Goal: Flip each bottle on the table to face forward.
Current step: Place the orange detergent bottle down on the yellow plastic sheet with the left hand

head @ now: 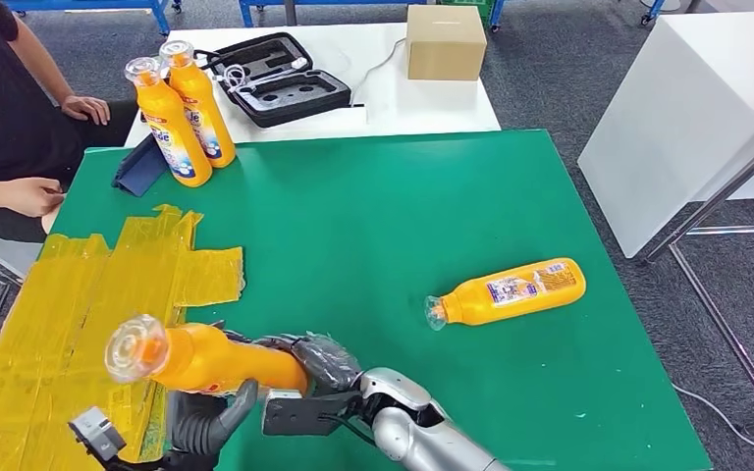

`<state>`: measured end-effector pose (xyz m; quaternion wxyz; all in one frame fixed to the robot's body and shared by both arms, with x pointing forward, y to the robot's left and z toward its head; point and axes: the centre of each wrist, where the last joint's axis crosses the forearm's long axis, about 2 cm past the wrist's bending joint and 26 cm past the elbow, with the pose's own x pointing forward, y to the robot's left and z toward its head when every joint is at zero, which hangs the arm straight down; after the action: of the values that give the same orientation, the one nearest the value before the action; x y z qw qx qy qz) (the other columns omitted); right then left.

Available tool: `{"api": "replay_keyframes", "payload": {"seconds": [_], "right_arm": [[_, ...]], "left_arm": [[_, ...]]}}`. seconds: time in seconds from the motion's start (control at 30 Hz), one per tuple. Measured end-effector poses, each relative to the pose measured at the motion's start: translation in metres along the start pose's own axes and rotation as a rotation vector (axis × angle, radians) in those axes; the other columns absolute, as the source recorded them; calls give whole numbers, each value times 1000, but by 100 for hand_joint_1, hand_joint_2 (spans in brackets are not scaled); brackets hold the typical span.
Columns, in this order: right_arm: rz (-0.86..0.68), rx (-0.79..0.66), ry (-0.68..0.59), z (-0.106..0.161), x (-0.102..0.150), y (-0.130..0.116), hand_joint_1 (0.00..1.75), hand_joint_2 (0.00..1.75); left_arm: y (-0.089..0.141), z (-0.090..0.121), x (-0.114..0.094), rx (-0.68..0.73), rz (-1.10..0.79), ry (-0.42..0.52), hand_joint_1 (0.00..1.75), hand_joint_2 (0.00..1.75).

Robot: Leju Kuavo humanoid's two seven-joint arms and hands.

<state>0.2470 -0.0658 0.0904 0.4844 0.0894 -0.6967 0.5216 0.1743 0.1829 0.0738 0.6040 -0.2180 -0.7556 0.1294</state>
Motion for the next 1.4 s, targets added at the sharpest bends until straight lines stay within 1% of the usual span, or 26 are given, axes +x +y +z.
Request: {"api": "replay_keyframes", "payload": {"seconds": [0.03,0.13,0.3,0.37,0.43,0.57,0.63,0.7,0.77,0.87,1.0,1.13,1.23,1.33,1.4], "right_arm": [[14,-22,4,3,0,0,0,0],[18,-98,9,22,-1,-9,0,0],[54,-247,32,68,-17,-42,0,0],[78,-298,42,87,-23,-56,0,87],[103,-340,52,103,-29,-72,0,175],[154,-394,69,126,-35,-97,0,175],[175,-412,82,138,-38,-107,0,175],[197,-427,103,154,-43,-119,0,175],[213,-435,129,173,-48,-131,0,175],[233,-443,165,201,-55,-146,0,175],[245,-427,207,222,-61,-159,0,175],[260,-411,239,231,-67,-171,0,175],[269,-403,255,231,-72,-178,0,175],[284,-399,275,231,-77,-184,0,175],[295,-397,291,231,-80,-187,0,175]], "left_arm": [[2,-2,3,10,-84,-6,175,175],[13,-6,19,67,-377,-41,175,175],[39,-5,50,197,-772,-149,175,175],[48,-4,60,262,-923,-198,175,175],[55,-2,67,316,-1018,-228,175,175],[64,2,75,382,-1227,-253,175,175],[68,2,76,395,-1335,-235,175,175],[73,3,72,371,-1448,-180,175,175],[79,6,63,325,-1536,-109,175,175],[86,10,50,269,-1584,-32,175,175],[89,10,35,187,-1611,46,173,175],[88,4,17,99,-1642,107,0,175],[85,-3,5,77,-1655,131,0,175],[85,-8,-1,67,-1656,144,0,175],[85,-10,-2,64,-1657,146,0,87]]}}
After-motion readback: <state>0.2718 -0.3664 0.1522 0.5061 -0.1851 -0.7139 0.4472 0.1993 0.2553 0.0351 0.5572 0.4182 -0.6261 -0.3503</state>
